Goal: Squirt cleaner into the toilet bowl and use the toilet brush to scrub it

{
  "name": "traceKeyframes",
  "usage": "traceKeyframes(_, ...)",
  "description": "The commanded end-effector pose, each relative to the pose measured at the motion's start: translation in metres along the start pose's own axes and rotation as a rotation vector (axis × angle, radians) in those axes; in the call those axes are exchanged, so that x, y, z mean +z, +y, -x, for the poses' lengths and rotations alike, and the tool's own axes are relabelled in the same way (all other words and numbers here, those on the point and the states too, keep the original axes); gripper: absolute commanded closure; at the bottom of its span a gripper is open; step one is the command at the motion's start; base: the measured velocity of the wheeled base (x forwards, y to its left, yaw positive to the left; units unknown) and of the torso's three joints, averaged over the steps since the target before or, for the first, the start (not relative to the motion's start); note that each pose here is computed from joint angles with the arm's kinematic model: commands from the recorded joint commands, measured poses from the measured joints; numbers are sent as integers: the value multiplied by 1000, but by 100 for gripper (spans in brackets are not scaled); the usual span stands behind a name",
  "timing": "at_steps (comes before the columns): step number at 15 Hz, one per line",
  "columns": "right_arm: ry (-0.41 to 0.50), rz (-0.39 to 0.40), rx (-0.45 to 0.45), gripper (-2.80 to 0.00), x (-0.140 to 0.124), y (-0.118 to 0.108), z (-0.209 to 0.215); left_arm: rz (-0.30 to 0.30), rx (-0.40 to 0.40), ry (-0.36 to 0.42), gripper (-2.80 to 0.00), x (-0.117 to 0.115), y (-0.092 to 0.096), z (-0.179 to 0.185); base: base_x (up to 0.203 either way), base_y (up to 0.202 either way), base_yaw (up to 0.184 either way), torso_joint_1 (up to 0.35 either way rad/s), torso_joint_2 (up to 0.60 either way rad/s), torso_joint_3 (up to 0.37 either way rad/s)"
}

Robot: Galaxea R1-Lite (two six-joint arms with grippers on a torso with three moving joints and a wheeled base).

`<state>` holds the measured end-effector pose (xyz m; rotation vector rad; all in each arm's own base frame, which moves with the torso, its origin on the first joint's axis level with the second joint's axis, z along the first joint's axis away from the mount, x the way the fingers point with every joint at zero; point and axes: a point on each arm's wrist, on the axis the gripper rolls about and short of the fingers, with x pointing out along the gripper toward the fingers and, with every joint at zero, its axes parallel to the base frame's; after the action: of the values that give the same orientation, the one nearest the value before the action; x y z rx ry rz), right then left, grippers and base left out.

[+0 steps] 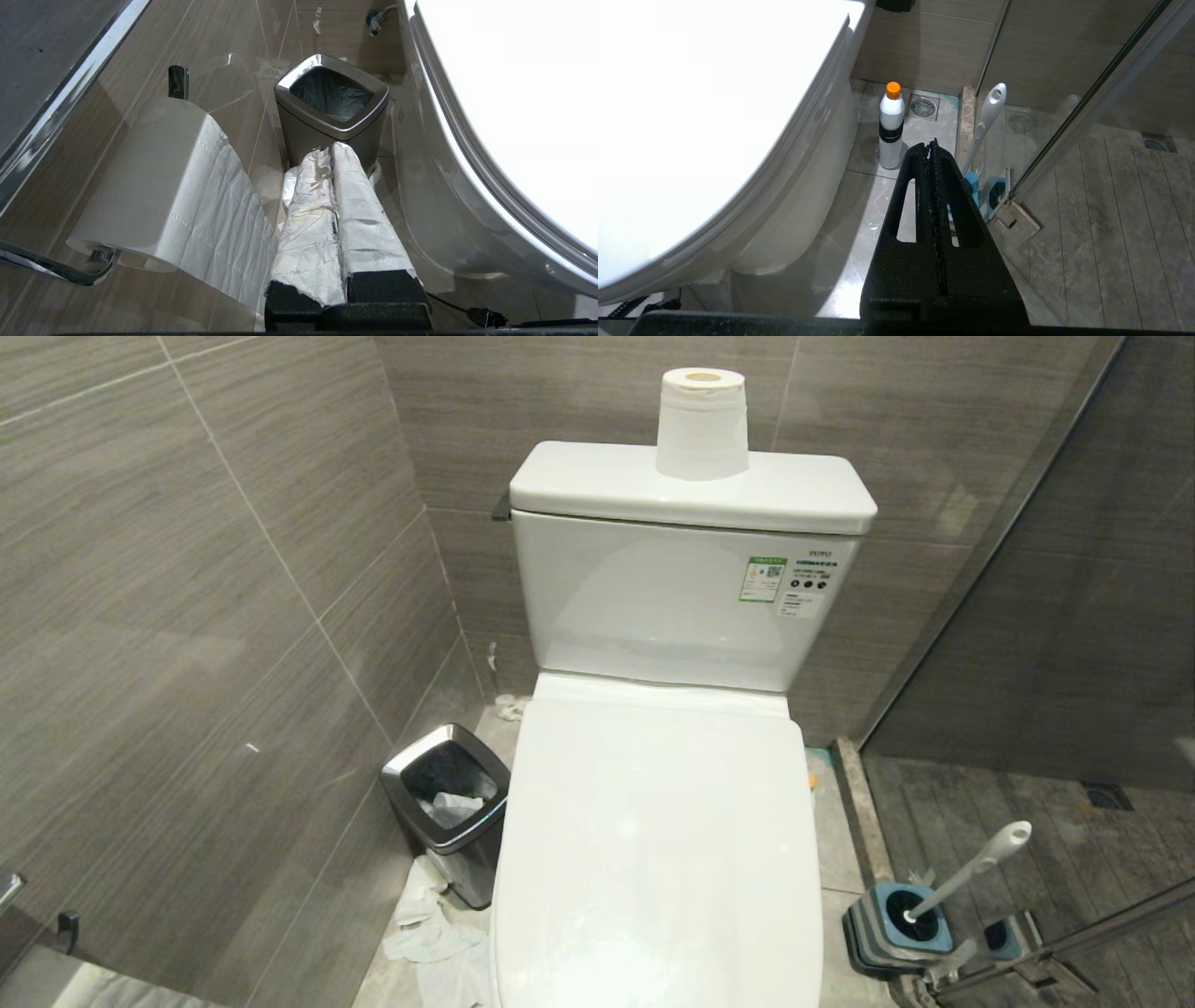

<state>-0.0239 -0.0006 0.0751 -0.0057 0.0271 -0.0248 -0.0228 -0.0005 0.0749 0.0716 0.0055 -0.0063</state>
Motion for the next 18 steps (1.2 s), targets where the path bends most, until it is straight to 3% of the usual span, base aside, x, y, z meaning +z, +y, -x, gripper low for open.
traceKeyframes(1,1,1,-1,0,0,0,0,0,0,3,0,0,0,0,0,0,0,0,0,0)
traceKeyframes(18,1,1,2,0,0,0,0,0,0,3,0,0,0,0,0,0,0,0,0,0)
